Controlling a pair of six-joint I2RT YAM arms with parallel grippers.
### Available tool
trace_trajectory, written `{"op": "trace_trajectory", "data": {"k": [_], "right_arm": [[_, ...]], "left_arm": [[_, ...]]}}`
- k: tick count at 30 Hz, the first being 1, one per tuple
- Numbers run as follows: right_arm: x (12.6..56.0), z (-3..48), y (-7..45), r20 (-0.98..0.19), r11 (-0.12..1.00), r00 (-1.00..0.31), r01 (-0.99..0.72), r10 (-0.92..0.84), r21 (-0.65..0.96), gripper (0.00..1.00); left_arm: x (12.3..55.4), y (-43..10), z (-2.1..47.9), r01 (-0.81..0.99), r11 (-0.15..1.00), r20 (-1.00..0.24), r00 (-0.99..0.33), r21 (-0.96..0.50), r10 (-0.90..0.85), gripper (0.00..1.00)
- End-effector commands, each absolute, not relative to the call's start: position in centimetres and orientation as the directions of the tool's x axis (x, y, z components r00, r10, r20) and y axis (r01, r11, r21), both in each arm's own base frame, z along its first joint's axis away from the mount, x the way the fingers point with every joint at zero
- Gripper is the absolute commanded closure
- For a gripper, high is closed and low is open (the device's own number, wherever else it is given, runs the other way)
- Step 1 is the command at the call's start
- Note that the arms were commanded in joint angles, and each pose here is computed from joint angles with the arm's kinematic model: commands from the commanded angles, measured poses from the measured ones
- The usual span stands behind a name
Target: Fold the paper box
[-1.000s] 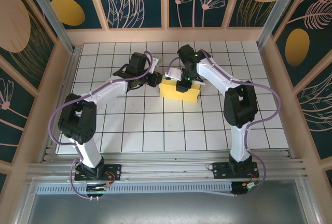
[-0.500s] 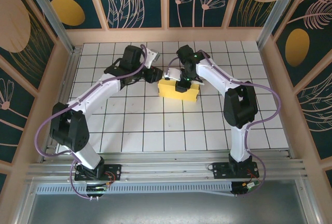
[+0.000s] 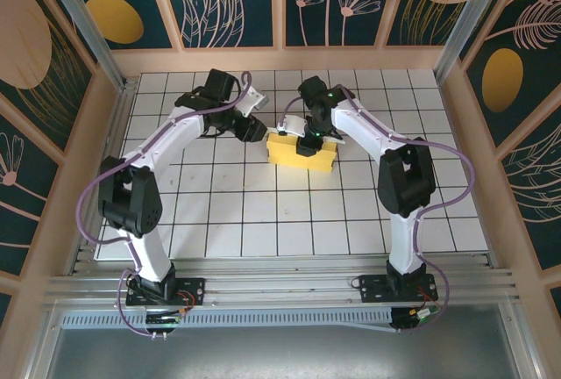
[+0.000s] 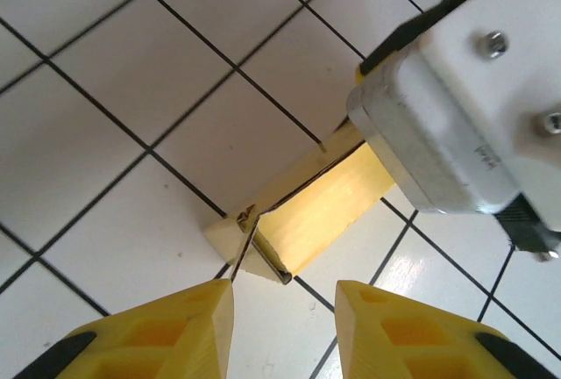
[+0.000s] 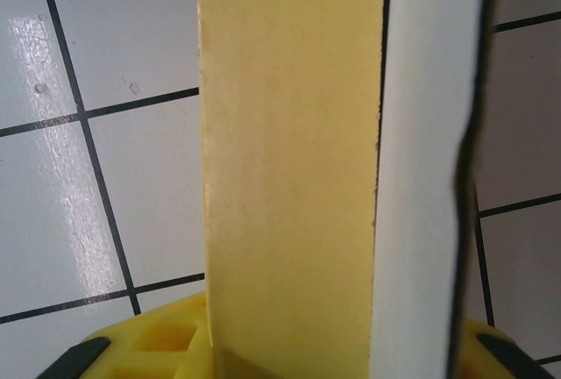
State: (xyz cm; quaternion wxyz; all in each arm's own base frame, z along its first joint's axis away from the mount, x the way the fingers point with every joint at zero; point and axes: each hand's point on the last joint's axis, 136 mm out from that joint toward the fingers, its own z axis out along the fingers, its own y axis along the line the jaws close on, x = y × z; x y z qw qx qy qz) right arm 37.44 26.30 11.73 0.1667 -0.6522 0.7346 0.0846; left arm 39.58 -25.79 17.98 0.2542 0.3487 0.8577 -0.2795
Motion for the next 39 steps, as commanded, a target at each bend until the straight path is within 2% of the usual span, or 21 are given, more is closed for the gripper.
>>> {"op": "trace_trajectory", "data": {"k": [1,8,11,15,21,24,26,28,31,33,39], "right_arm": [[36.2,10.5,26.9,-0.362,0.104,-0.081,-0.994,-0.929,-0.046,0.69],[36.1,10.5,26.8,-0.363,0.104,-0.081,-0.994,-0.928,-0.044,0.69],[36.1,10.5,26.9,-0.364,0.105,-0.082,-0.993,-0.928,-0.044,0.69],[36.1,10.4,26.9,-0.365,0.105,-0.082,-0.994,-0.927,-0.041,0.69],[36.2,10.3,26.9,-0.364,0.106,-0.085,-0.994,-0.928,-0.039,0.70],[36.1,10.3,26.9,-0.362,0.106,-0.086,-0.994,-0.928,-0.038,0.70],[36.1,10.2,26.8,-0.359,0.108,-0.089,-0.993,-0.929,-0.035,0.70],[36.0,10.2,26.7,-0.358,0.109,-0.090,-0.993,-0.929,-0.034,0.70],[35.9,10.2,26.7,-0.357,0.109,-0.091,-0.994,-0.930,-0.031,0.71],[35.9,10.3,26.7,-0.358,0.109,-0.091,-0.994,-0.929,-0.030,0.71],[35.9,10.3,26.7,-0.359,0.110,-0.093,-0.994,-0.929,-0.027,0.71]], "left_arm": [[39.5,-26.3,18.2,0.772,0.550,-0.635,-0.605,-0.320,0.480,0.65],[41.4,-25.8,17.4,0.738,0.610,-0.639,-0.622,-0.287,0.452,0.68],[42.0,-25.2,17.2,0.725,0.638,-0.640,-0.624,-0.259,0.450,0.63],[41.9,-25.6,17.2,0.738,0.618,-0.644,-0.615,-0.270,0.454,0.64],[41.9,-26.0,16.7,0.744,0.599,-0.641,-0.619,-0.295,0.453,0.76],[42.0,-26.3,16.8,0.745,0.594,-0.646,-0.619,-0.303,0.446,0.86],[42.1,-26.3,16.9,0.744,0.596,-0.652,-0.618,-0.303,0.440,0.88],[42.1,-26.4,17.2,0.747,0.591,-0.657,-0.614,-0.304,0.437,0.85],[42.0,-26.5,17.8,0.754,0.583,-0.669,-0.603,-0.302,0.435,0.72],[42.1,-26.5,18.0,0.755,0.584,-0.672,-0.600,-0.298,0.434,0.72],[42.2,-26.7,17.7,0.757,0.577,-0.666,-0.604,-0.307,0.438,0.86]]}}
